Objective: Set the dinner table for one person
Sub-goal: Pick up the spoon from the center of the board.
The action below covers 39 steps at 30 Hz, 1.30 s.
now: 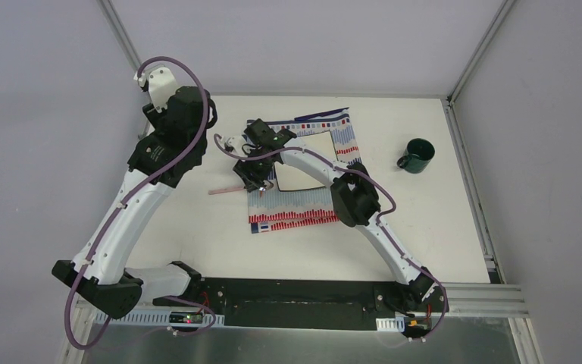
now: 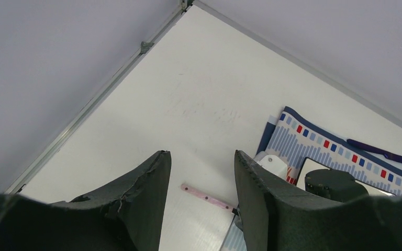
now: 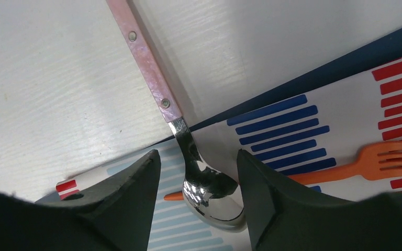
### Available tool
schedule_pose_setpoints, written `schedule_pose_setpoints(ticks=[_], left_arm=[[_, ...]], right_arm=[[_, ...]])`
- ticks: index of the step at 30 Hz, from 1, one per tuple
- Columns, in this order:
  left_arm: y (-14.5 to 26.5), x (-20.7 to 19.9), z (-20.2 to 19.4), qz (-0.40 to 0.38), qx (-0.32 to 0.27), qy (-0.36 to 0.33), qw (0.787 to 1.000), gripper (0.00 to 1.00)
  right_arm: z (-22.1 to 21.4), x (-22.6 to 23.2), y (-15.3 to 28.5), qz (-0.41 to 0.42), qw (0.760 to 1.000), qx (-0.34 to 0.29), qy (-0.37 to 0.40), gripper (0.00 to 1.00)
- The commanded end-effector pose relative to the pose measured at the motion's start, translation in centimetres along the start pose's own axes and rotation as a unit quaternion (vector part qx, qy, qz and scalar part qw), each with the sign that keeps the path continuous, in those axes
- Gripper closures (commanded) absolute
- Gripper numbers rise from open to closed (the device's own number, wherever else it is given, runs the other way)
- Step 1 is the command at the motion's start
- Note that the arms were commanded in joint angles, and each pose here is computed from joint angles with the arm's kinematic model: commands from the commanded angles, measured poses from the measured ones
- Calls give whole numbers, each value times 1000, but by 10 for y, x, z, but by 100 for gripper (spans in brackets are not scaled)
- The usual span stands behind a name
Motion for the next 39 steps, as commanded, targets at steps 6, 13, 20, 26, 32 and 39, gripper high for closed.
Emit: schedule_pose_setpoints(ticks=[6,13,20,26,32,39], left_arm=[[3,6,-1,17,-16,26,999,51],[2,6,-3,21,-16,24,999,51],[2,8,-6,27,-15,20,999,51],[4,12,-6,31,-17,20,999,51],[8,18,-5,33,-22,25,999,51],[8,17,-7,30,-20,31,999,51]], right_arm=[[-2,-4,-8,-7,1000,-10,2,61],[-7,-6,-11,-19,1000,-8,-9,98],[-1,0,-6,-5,999,-23,-22,100],[8,7,6,3,999,-41,-34,100],[2,15,17,13,999,-29,-39,100],[-11,19,15,21,998,-25,-60,100]])
Point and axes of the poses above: each gripper's point midway between its finger pads, its own y axis back along the fingers, its own x axis along the line the jaws close on, z = x × y, the point moved 8 cm from there along y, back along the fingers, and after that the axes turned 6 degrees about -y, right-handed, at the moved point
